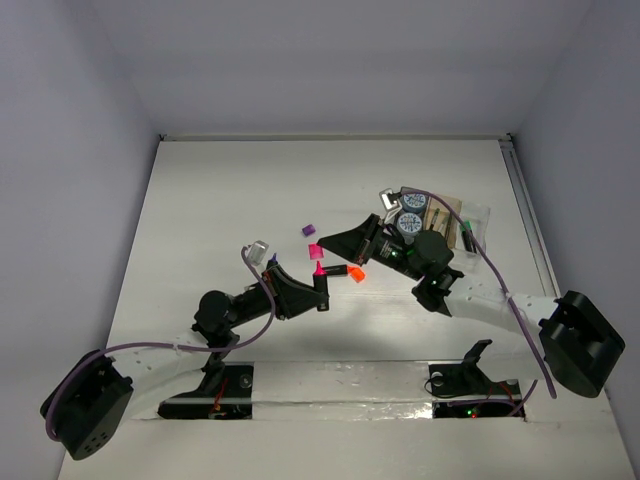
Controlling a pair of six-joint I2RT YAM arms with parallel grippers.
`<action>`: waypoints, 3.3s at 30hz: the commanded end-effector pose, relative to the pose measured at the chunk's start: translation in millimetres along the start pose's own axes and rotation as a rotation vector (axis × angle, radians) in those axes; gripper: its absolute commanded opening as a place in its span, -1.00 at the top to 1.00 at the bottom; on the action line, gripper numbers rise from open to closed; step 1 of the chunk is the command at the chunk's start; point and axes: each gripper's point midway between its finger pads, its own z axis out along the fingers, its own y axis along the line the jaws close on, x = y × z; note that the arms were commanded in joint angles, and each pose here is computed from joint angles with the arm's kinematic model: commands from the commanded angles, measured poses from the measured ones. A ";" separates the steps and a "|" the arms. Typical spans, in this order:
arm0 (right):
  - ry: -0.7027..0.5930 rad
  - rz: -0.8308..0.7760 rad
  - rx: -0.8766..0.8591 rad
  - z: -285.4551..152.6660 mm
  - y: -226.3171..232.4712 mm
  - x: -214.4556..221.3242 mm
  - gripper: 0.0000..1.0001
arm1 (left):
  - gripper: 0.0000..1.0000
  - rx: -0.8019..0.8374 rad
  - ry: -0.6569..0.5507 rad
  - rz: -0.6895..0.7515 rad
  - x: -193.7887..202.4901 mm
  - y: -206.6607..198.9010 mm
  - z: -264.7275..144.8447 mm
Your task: Sort the stationery into containers
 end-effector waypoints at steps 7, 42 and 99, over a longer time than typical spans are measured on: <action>-0.020 -0.026 -0.092 -2.2 24.6 -8.6 0.73 | 1.00 0.078 -0.035 0.068 -4.0 -17.2 -5.6; 0.029 -0.062 -0.080 -8.9 22.0 1.1 0.75 | 1.00 0.038 -0.036 0.108 -12.3 -13.3 0.1; 0.094 -0.294 -0.097 -22.1 37.4 6.7 -0.43 | 1.00 -0.024 -0.006 0.360 -39.8 -23.2 15.9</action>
